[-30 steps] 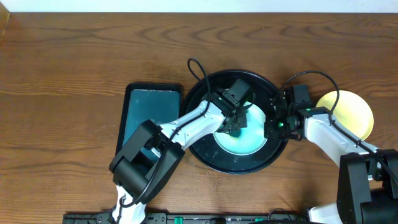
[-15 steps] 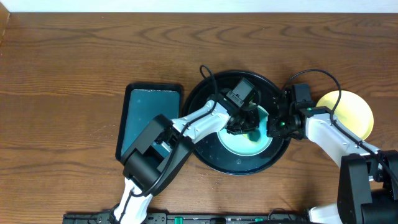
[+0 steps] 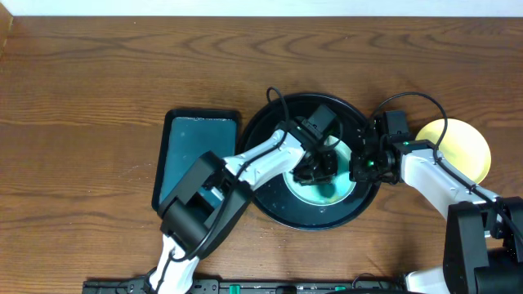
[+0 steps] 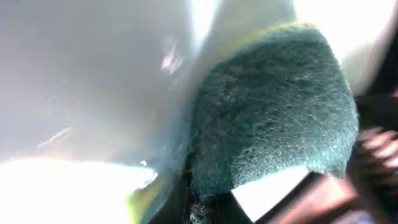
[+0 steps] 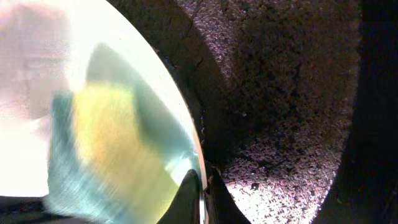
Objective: Clean dirty plates on tray and stack at the side
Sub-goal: 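Scrub the mint plate held by the right gripper with the sponge, then return the sponge to the sink tray with the left gripper, then lift the mint plate with the right gripper and flip it over, then place the mint plate on top of the stack right of the tray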
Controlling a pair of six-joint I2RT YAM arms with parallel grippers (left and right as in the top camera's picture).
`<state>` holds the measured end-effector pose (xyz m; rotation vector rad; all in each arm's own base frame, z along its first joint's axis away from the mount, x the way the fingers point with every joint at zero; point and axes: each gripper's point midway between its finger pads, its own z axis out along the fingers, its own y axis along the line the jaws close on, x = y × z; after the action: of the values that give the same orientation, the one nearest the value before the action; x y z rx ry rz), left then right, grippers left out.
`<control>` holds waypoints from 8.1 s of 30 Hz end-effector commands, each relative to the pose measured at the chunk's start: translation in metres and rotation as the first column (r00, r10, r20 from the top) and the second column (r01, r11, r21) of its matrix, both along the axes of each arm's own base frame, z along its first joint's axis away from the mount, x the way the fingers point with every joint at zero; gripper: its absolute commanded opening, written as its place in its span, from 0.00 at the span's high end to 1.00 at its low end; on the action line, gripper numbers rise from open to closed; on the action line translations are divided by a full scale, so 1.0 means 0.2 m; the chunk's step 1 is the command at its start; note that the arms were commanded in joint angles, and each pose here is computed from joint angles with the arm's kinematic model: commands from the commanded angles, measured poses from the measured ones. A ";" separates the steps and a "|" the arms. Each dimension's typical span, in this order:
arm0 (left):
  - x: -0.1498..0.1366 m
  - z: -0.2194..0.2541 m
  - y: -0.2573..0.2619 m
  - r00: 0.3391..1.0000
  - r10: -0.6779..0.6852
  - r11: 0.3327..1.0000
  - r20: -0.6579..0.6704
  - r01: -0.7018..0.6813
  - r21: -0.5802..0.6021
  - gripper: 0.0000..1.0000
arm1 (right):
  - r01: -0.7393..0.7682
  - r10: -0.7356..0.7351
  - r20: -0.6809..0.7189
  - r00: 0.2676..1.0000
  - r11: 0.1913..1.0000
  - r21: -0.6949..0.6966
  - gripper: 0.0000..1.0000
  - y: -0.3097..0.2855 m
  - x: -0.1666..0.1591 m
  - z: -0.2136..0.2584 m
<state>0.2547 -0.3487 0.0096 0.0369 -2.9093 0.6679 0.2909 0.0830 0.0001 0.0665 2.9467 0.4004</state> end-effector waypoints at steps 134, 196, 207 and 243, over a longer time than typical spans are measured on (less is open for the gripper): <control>0.05 0.93 1.20 0.758 0.287 0.946 0.585 -0.322 -0.046 0.15 | 0.486 0.587 0.674 0.450 0.472 -0.736 0.99 0.19 -0.22 1.58; 0.05 0.93 1.20 0.758 0.287 0.946 0.585 -0.322 -0.046 0.15 | 0.832 -0.815 0.348 0.463 0.535 0.147 0.34 -1.39 0.09 0.51; 0.05 0.93 1.20 0.758 0.287 0.946 0.585 -0.322 -0.046 0.15 | 0.317 -0.422 0.618 0.663 0.906 0.279 0.36 -0.55 0.14 1.17; 0.05 0.93 1.20 0.758 0.287 0.946 0.585 -0.322 -0.046 0.15 | -0.024 -0.095 0.862 0.497 0.992 0.123 0.01 -0.09 -0.10 1.13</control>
<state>0.2616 -0.1073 0.1855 0.4178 -3.5528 0.7201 0.2805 0.0756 0.2448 -0.0554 1.9348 0.5263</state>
